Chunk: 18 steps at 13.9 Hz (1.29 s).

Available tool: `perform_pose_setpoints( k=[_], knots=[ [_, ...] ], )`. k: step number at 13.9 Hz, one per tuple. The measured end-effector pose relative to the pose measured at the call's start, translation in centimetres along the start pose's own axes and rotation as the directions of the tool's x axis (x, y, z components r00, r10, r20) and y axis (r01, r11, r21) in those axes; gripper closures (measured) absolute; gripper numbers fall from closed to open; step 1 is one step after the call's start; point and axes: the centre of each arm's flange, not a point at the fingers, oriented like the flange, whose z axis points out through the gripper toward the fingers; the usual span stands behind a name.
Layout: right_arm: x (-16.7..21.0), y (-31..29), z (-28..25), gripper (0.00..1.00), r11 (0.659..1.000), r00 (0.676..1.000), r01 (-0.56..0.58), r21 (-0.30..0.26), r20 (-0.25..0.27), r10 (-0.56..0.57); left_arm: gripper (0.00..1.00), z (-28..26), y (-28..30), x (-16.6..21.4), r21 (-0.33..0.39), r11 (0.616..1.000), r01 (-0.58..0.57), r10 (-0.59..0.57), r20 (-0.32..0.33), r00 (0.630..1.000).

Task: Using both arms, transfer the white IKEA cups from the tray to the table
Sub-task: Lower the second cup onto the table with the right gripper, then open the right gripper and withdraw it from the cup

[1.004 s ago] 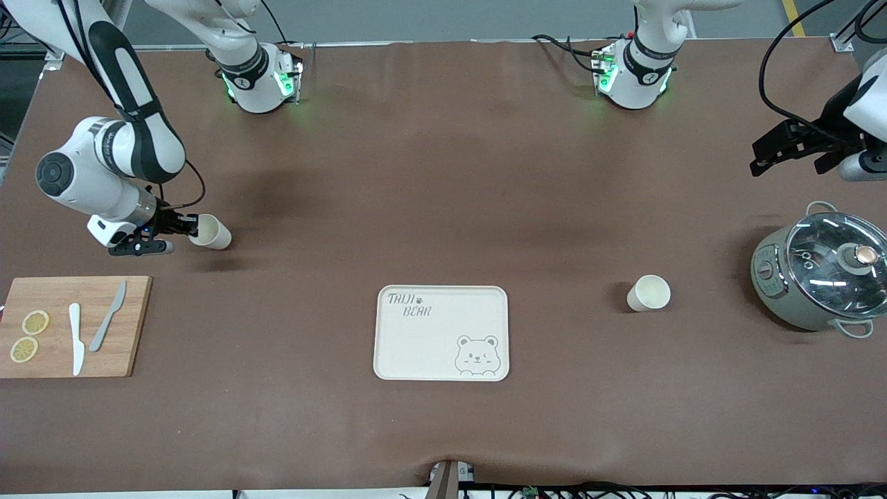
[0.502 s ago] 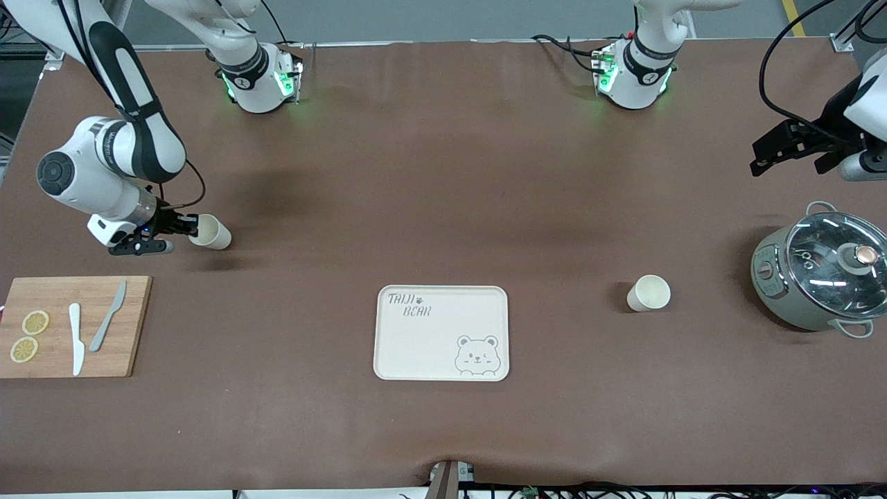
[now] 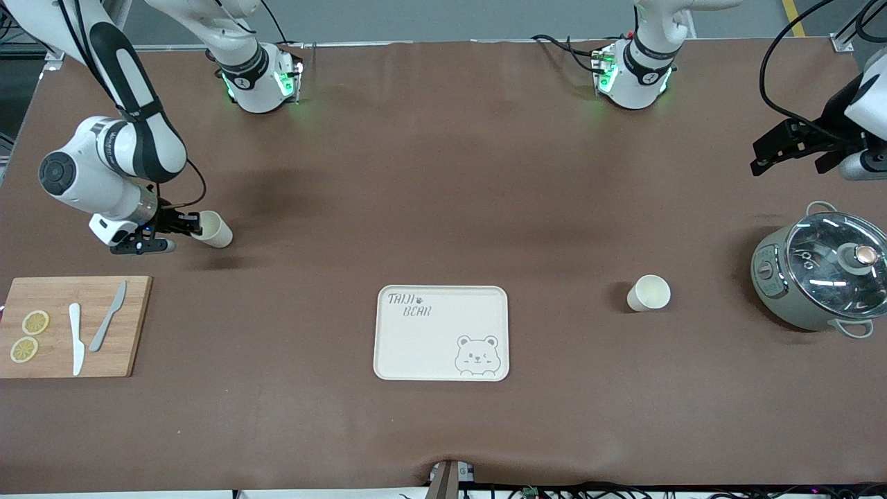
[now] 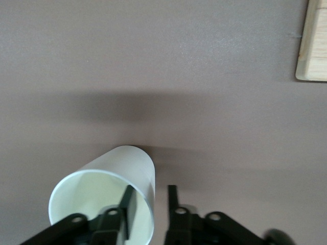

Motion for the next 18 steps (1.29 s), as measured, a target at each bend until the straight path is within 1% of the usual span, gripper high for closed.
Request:
perform_pose_setpoints(
  k=[4, 6, 9, 13, 15, 18],
  knots=[
    [0.0, 0.0, 0.0, 0.21, 1.000, 1.000, 0.000, 0.000, 0.000, 0.000, 0.00, -0.1, 0.0, -0.1, 0.001, 1.000, 0.000, 0.000, 0.009, 1.000],
    [-0.1, 0.0, 0.0, 0.01, 1.000, 1.000, 0.000, 0.004, 0.012, -0.001, 0.00, -0.1, 0.0, -0.2, 0.001, 1.000, 0.000, 0.000, 0.013, 1.000],
    [0.5, 0.0, -1.6, 0.00, 1.000, 0.998, 0.001, 0.022, 0.057, -0.002, 0.00, 0.1, 0.0, -0.4, 0.003, 1.000, -0.001, 0.001, 0.029, 1.000],
    [2.8, 1.2, -7.7, 0.00, 0.999, 0.996, -0.010, 0.045, 0.087, 0.006, 0.00, 0.0, 0.0, -0.4, 0.003, 1.000, -0.001, 0.000, 0.029, 1.000],
    [4.6, 1.4, -12.1, 0.00, 0.999, 0.996, -0.002, 0.049, 0.084, -0.003, 0.00, 0.0, 0.0, -0.4, 0.003, 1.000, 0.000, 0.000, 0.028, 1.000],
    [6.7, 0.7, -18.5, 0.00, 0.999, 0.998, 0.024, 0.045, 0.055, -0.026, 0.00, 0.0, 0.0, -0.4, 0.003, 1.000, 0.000, 0.000, 0.029, 1.000]
  ],
)
